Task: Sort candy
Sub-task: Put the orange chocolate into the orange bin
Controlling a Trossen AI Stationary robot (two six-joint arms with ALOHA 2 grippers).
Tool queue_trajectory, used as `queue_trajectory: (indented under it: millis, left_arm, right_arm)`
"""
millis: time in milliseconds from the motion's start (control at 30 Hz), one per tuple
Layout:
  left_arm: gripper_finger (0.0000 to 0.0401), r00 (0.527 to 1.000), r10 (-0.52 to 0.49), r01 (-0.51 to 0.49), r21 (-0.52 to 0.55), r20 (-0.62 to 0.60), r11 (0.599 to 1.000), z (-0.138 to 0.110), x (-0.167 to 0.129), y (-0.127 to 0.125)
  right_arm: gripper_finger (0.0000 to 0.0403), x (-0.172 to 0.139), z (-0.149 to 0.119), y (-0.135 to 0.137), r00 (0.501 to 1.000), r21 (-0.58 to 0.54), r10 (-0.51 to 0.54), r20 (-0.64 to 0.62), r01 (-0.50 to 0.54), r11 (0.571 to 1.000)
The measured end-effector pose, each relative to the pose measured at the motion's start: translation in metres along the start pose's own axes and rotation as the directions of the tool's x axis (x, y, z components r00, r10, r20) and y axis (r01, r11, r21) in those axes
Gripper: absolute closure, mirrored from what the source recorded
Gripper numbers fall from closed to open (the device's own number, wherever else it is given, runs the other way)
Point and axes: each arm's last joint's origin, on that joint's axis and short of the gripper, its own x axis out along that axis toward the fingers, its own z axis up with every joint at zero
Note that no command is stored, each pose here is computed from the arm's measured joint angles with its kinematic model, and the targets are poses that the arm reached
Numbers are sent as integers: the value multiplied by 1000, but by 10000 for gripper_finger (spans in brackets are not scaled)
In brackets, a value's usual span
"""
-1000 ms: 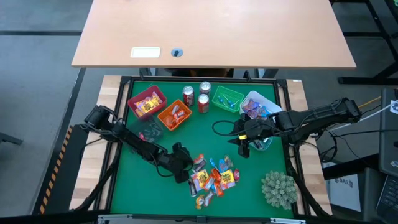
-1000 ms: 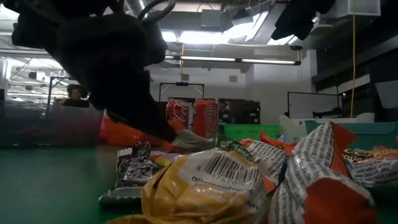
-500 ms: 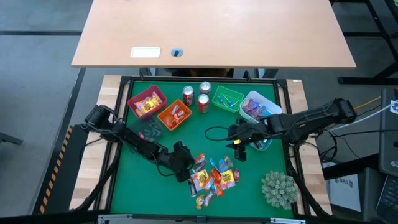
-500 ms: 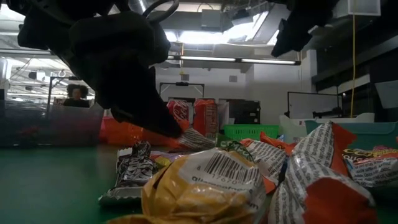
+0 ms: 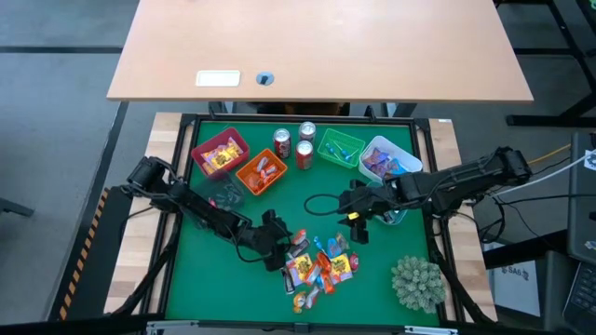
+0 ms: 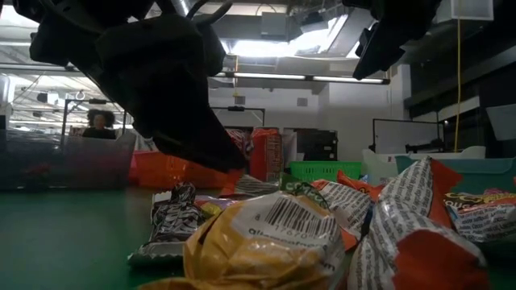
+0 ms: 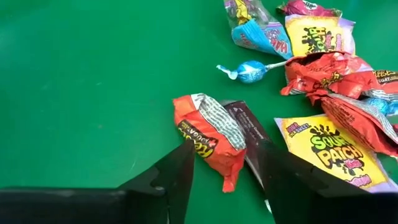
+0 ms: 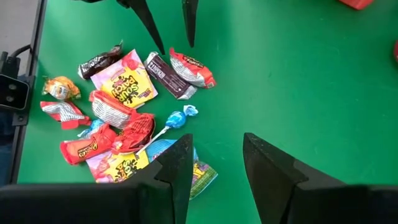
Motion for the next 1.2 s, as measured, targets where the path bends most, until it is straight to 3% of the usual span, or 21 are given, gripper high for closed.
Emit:
queue_trajectory:
  millis: [467, 800, 933, 1200]
  left_arm:
    - [239, 999, 33, -34, -14, -13, 999, -17, 29, 11]
    - [349, 999, 41, -41, -20, -3, 999, -14, 28, 12]
    - [376, 999, 41, -41, -34, -3, 999, -3, 21, 17]
    - [359, 994, 103, -103, -7, 35, 995, 48, -13, 48]
  right_arm:
    - [265, 0, 0, 1, 1000, 1, 24, 0, -24, 1000]
    - [265, 11, -1, 1, 999, 1, 13, -35, -13, 1000]
    - [265, 14, -1, 1, 998, 3, 29, -51, -28, 1000]
    - [265, 15, -2, 2, 996, 4, 60, -60, -60, 998]
